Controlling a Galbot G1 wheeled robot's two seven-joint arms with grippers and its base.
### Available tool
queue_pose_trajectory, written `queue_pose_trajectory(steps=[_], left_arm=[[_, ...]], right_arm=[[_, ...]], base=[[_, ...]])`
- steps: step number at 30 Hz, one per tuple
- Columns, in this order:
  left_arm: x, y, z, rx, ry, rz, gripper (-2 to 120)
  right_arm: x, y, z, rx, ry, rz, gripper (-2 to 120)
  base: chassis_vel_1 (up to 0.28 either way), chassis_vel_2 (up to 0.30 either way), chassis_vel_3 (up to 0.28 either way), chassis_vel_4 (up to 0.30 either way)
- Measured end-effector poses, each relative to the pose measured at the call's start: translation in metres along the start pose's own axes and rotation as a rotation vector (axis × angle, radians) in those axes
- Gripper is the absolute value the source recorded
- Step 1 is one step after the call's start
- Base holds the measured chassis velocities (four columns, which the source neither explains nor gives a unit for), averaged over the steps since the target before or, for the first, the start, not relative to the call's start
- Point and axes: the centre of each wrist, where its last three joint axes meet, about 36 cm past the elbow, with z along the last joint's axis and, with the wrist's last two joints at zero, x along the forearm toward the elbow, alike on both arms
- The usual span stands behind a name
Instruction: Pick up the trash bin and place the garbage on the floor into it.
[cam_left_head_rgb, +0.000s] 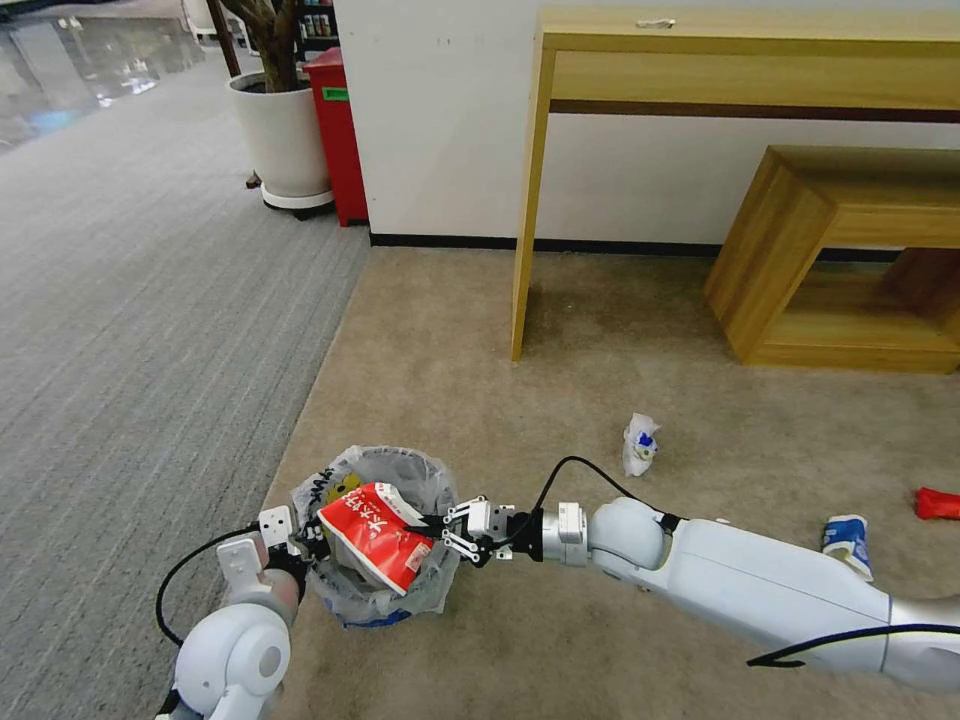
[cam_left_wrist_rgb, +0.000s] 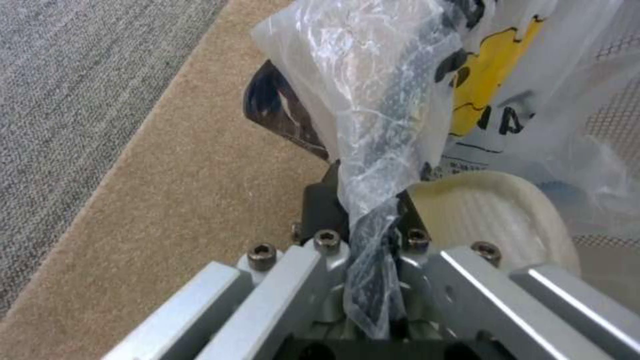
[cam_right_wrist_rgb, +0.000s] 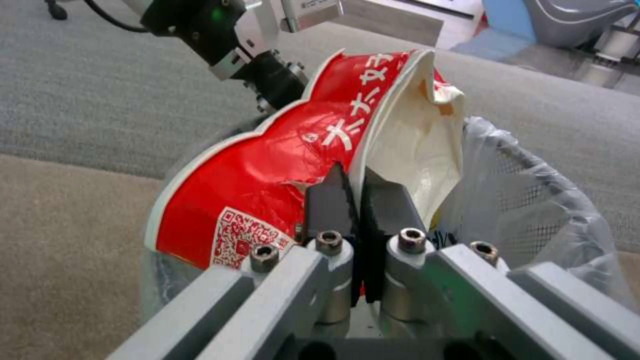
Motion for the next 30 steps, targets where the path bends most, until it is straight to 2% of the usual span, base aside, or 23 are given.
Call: queue_pose_trajectory(steps=[6,13,15,16,17,20,21,23,24,26,27,30], left_arm=[[0.0013,-0.0002,0.0006,0.001,0.0,-0.001,0],[0.0037,-0.0017,0.0018,0.007,-0.001,0.0,0],[0.004,-0.0019,0.0021,0.008,0.0,0.0,0],[0.0048,-0.0024,0.0024,0.01,0.0,0.002,0],[0.0048,-0.0024,0.0024,0.01,0.0,0.002,0],[0.0058,-0.0032,0.0035,0.013,0.001,0.003,0],[0.0058,-0.0032,0.0035,0.013,0.001,0.003,0],[0.0068,-0.0031,0.004,0.011,0.001,0.003,0],[0.0068,-0.0031,0.004,0.011,0.001,0.003,0],[0.0078,-0.0032,0.0034,0.011,-0.001,0.004,0],[0.0078,-0.0032,0.0034,0.011,-0.001,0.004,0],[0.0082,-0.0031,0.0032,0.011,-0.002,0.004,0]], right_arm=[[-0.0046,0.0014,-0.0023,0.001,-0.007,0.006,0],[-0.0079,0.0005,-0.0063,0.01,-0.015,0.026,30],[-0.0081,-0.0002,-0.0058,0.013,-0.013,0.028,32],[-0.0084,-0.0015,-0.0046,0.016,-0.011,0.034,39],[-0.0084,-0.0015,-0.0046,0.016,-0.011,0.034,39],[-0.0096,-0.0016,-0.0034,0.02,-0.013,0.041,54],[-0.0096,-0.0016,-0.0034,0.02,-0.013,0.041,54],[-0.0093,-0.0018,-0.0027,0.023,-0.015,0.043,65],[-0.0093,-0.0018,-0.0027,0.023,-0.015,0.043,65],[-0.0083,-0.0029,-0.002,0.028,-0.013,0.047,75],[-0.0083,-0.0029,-0.002,0.028,-0.013,0.047,75],[-0.0067,-0.0031,0.0002,0.03,-0.015,0.056,89]], base=[[0.0,0.0,0.0,0.0],[0.0,0.0,0.0,0.0],[0.0,0.0,0.0,0.0],[0.0,0.0,0.0,0.0],[0.0,0.0,0.0,0.0],[0.0,0.0,0.0,0.0],[0.0,0.0,0.0,0.0],[0.0,0.0,0.0,0.0],[0.0,0.0,0.0,0.0],[0.0,0.0,0.0,0.0],[0.0,0.0,0.0,0.0],[0.0,0.0,0.0,0.0]])
